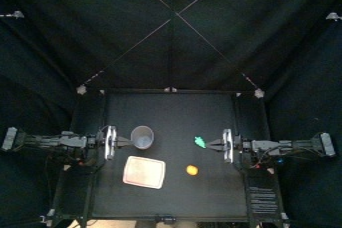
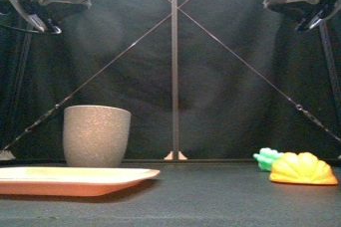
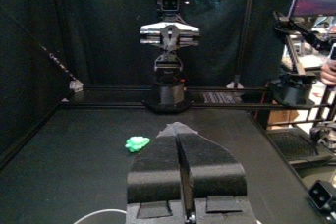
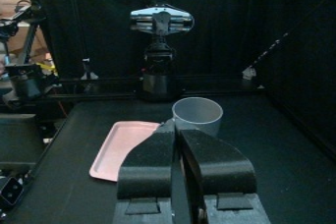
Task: Pick the green grapes then place it in the grey bowl
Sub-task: Pick the green grapes
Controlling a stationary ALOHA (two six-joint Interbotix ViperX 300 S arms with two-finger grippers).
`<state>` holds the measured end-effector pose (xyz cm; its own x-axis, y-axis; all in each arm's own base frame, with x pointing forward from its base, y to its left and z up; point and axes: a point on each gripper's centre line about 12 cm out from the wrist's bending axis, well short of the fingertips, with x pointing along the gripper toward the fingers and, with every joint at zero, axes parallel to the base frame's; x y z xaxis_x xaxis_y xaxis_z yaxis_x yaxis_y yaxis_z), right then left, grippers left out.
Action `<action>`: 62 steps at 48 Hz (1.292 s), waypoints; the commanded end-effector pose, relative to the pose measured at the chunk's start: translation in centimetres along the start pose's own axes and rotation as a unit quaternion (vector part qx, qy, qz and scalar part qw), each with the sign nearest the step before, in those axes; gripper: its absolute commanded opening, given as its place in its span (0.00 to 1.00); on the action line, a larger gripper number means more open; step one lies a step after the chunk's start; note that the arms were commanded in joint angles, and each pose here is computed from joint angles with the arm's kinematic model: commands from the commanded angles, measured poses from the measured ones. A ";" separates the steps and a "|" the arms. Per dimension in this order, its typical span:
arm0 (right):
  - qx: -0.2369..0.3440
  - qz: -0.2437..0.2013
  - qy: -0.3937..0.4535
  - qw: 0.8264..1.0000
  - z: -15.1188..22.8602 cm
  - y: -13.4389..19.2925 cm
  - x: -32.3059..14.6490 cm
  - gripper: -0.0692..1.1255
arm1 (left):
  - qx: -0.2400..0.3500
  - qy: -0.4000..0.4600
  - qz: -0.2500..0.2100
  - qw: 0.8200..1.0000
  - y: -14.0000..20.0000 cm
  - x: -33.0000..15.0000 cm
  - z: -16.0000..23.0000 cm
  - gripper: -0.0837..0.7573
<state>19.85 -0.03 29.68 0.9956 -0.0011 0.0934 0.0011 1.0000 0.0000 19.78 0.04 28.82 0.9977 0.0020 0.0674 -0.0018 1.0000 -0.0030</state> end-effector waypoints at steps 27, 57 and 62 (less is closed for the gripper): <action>0.171 -0.140 0.304 0.927 -9.3 -4.6 1.3 0.35 | -0.012 0.107 0.046 0.993 1.8 0.1 -1.7 0.24; 0.203 -0.196 0.371 0.885 -15.6 -6.5 2.6 0.89 | -0.009 0.108 0.047 0.993 1.8 0.1 -1.7 0.24; 0.200 -0.204 0.386 0.877 -16.8 -7.0 3.2 0.89 | -0.011 0.109 0.047 0.993 1.8 0.1 -1.8 0.24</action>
<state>23.63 -6.58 13.15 0.6822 -0.1926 -0.7053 0.4900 0.8364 0.2456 19.65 1.80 25.97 0.9801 0.0902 -0.1770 -0.0957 0.9952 -0.0224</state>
